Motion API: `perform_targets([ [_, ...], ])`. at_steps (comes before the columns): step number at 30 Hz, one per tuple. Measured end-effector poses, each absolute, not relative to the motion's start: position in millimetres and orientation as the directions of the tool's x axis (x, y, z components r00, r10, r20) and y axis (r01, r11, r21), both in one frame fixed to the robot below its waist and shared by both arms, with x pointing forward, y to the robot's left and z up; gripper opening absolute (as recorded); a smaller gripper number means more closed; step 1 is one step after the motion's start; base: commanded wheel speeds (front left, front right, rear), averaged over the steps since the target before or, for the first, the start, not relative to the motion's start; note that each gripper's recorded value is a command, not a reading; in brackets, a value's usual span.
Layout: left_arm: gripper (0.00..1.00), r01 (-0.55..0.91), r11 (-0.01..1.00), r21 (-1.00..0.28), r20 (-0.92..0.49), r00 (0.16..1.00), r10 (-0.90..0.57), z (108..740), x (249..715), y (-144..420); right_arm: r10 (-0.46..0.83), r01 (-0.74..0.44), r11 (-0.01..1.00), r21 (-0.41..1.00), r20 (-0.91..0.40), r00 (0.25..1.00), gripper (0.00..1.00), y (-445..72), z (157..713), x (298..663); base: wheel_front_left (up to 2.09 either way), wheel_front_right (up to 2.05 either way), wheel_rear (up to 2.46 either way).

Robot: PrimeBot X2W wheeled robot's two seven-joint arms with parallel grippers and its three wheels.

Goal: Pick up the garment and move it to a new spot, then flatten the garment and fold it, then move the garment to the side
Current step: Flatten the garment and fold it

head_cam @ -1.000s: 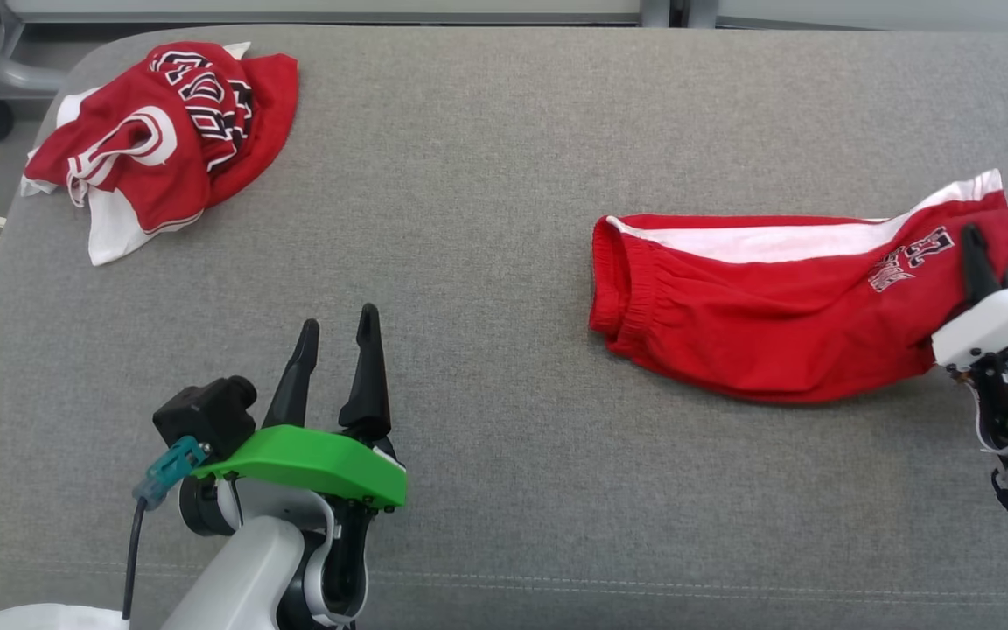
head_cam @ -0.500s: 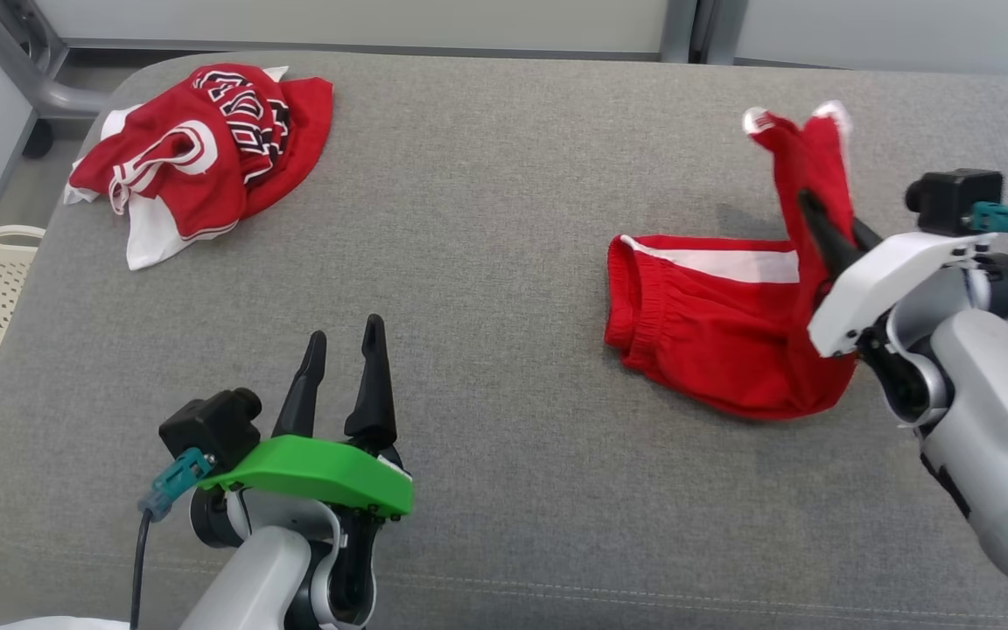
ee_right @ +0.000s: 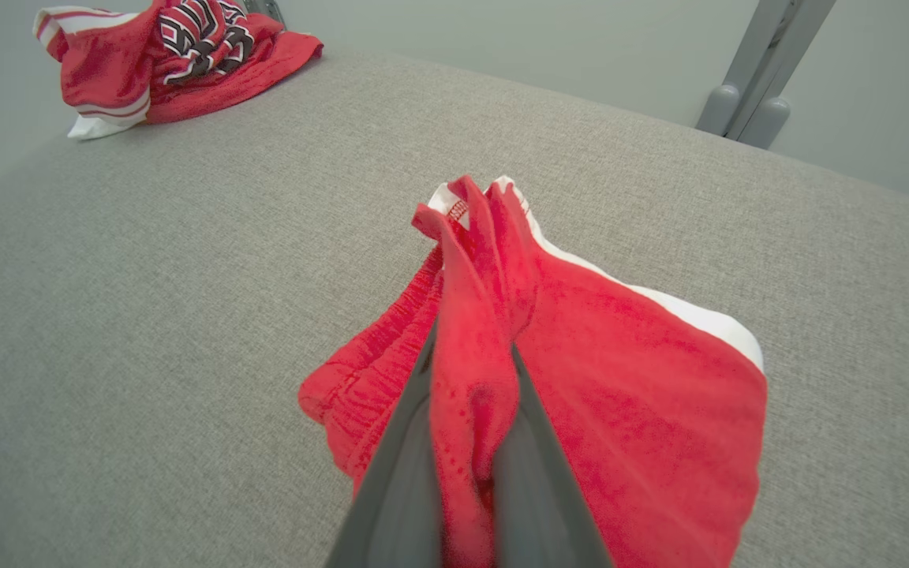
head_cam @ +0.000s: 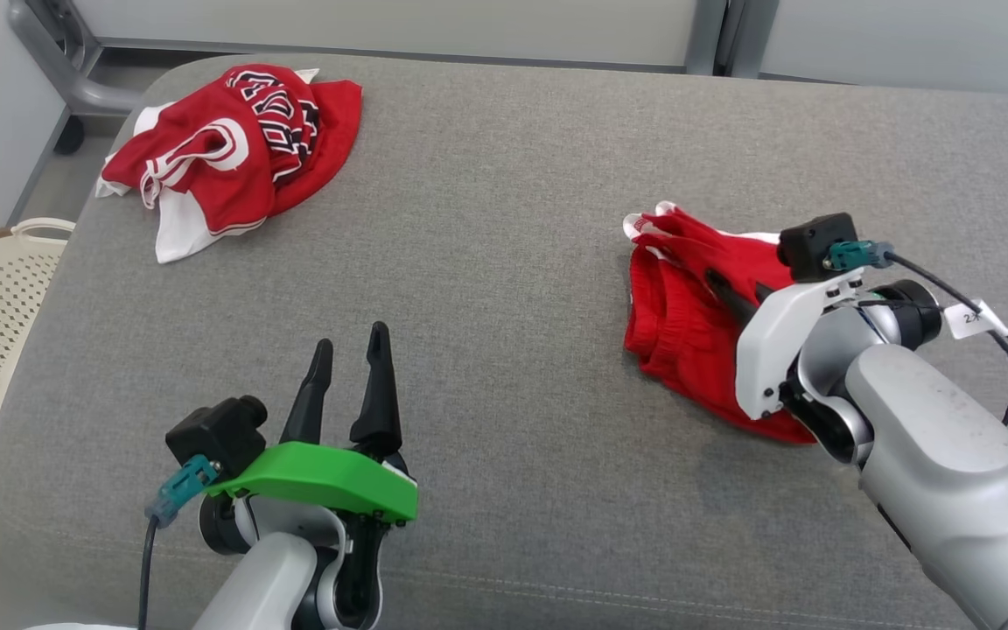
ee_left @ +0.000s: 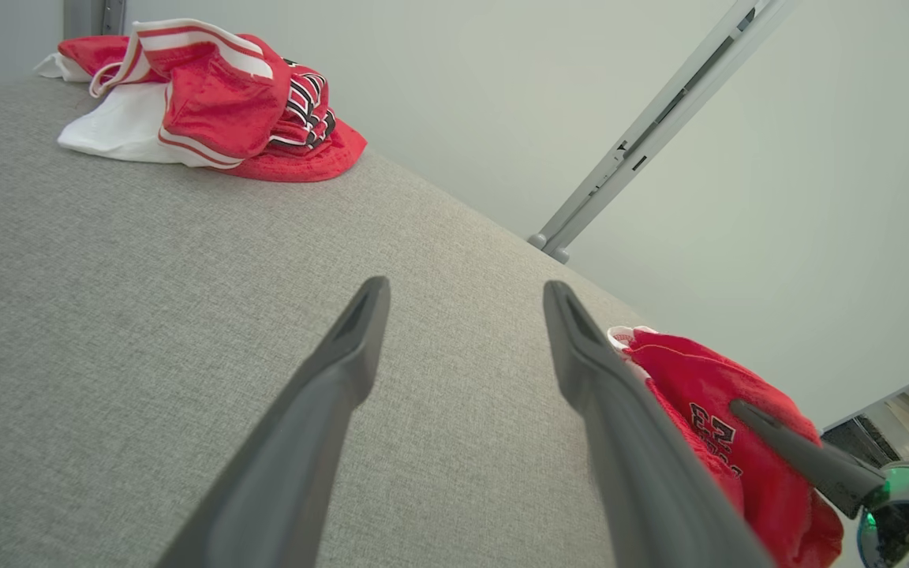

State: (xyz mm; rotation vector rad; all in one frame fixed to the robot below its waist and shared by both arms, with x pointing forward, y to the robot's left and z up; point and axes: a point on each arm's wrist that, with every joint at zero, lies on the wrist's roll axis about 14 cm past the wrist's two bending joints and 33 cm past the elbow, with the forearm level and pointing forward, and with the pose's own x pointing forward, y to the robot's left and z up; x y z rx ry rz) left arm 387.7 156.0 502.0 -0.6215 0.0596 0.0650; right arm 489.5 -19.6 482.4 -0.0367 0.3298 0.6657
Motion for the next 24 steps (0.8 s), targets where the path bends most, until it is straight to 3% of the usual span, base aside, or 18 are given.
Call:
perform_targets([
  [5, 1.0, -0.08, 0.81, -0.581, -0.073, 0.996, 0.047, 502.7, 385.3, 157.2, 0.608, -0.64, 0.768, 0.033, -0.353, 0.711, 0.01, -11.8, 474.1, 482.1, 0.0, 0.0, 0.0],
  [6, 1.0, -0.081, 0.81, -0.581, -0.073, 0.996, 0.047, 502.7, 384.7, 157.2, 0.609, -0.644, 0.765, 0.025, -0.355, 0.709, 0.24, -10.6, 474.2, 481.3, 0.0, 0.0, 0.0],
  [8, 1.0, -0.081, 0.809, -0.582, -0.072, 0.996, 0.048, 503.0, 383.7, 157.3, 0.608, -0.651, 0.759, 0.003, -0.362, 0.707, 0.46, -9.7, 473.1, 480.0, 0.0, 0.0, 0.0],
  [10, 1.0, -0.08, 0.809, -0.582, -0.069, 0.996, 0.049, 503.8, 383.1, 157.3, 0.612, -0.657, 0.754, -0.001, -0.364, 0.702, 1.0, -5.8, 473.0, 477.9, 0.0, 0.0, 0.0],
  [20, 1.0, -0.076, 0.809, -0.583, -0.069, 0.997, 0.044, 503.4, 378.6, 156.0, 0.692, -0.736, 0.677, -0.02, -0.323, 0.646, 1.0, 30.5, 486.1, 455.5, 0.0, 0.0, 0.0],
  [24, 1.0, -0.075, 0.811, -0.58, -0.068, 0.997, 0.044, 503.8, 379.1, 156.6, 0.721, -0.745, 0.667, -0.014, -0.242, 0.65, 1.0, 35.7, 507.4, 452.1, 0.0, 0.0, 0.0],
])
